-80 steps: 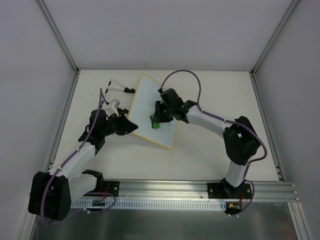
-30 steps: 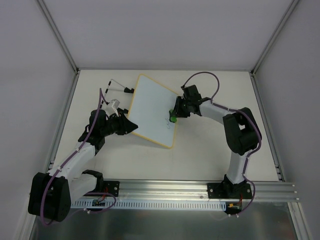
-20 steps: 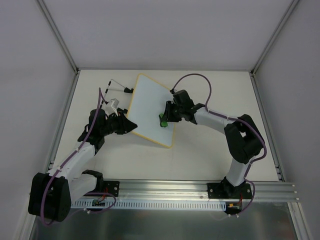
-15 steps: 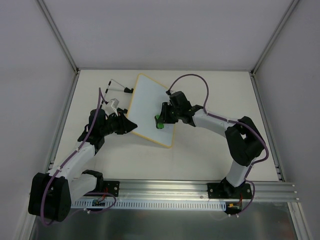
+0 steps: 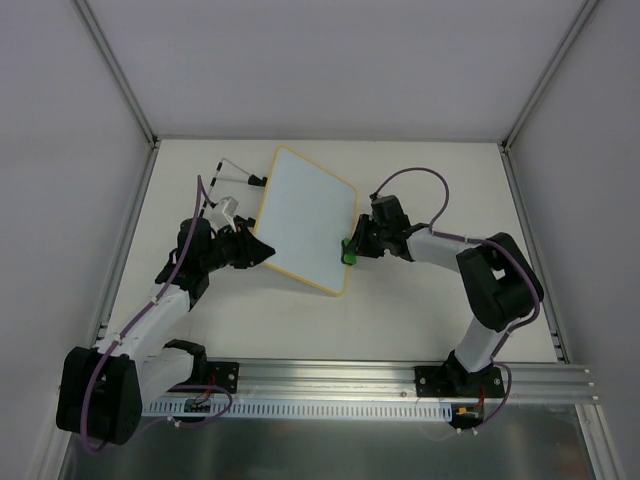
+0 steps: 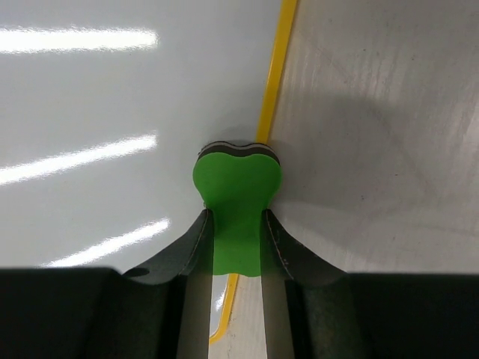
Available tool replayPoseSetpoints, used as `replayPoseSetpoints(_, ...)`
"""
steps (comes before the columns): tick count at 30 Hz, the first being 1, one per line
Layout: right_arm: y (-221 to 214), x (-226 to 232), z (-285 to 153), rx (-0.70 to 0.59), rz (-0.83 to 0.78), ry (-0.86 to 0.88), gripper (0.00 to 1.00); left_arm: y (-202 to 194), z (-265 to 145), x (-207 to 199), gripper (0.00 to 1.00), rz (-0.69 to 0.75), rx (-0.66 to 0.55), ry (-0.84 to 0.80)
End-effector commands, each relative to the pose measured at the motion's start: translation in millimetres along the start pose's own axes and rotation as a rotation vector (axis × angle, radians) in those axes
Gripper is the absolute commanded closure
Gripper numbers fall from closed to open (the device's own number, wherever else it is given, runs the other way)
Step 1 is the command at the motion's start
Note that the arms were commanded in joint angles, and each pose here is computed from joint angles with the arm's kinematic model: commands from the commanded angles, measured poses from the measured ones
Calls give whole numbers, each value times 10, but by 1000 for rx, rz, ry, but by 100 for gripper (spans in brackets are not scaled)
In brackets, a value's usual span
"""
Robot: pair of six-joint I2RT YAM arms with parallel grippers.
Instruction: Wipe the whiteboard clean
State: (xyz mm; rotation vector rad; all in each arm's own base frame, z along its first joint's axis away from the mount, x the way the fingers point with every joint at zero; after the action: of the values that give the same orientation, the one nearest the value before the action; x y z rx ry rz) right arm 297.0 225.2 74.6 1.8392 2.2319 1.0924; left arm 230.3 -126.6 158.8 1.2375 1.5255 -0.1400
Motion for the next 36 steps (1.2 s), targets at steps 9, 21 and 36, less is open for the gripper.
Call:
replayPoseSetpoints(9, -86, -285, -278, 33, -38, -235, 100, 173, -40, -195, 100, 185, -54, -62)
replayPoseSetpoints(21, 640, -1272, -985, -48, 10, -631, 99, 503, -131, -540, 100, 250, -154, -108)
replayPoseSetpoints(36, 647, -75, -258, -172, 66, -6, 100, 440, -101, -456, 100, 229, -135, -91)
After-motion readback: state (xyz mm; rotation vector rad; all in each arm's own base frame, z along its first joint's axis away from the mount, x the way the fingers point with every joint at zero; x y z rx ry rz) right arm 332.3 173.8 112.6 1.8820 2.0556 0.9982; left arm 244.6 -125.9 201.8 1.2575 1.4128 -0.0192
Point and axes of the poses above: each gripper's point midway between its finger pads, its own z axis out along the fingers, its own x axis along the line the jaws close on, y = z × x, the point moved 6 cm from there along -z, back along the fingers, and after that the axes turned 14 degrees about -z, right-handed, at the moved point
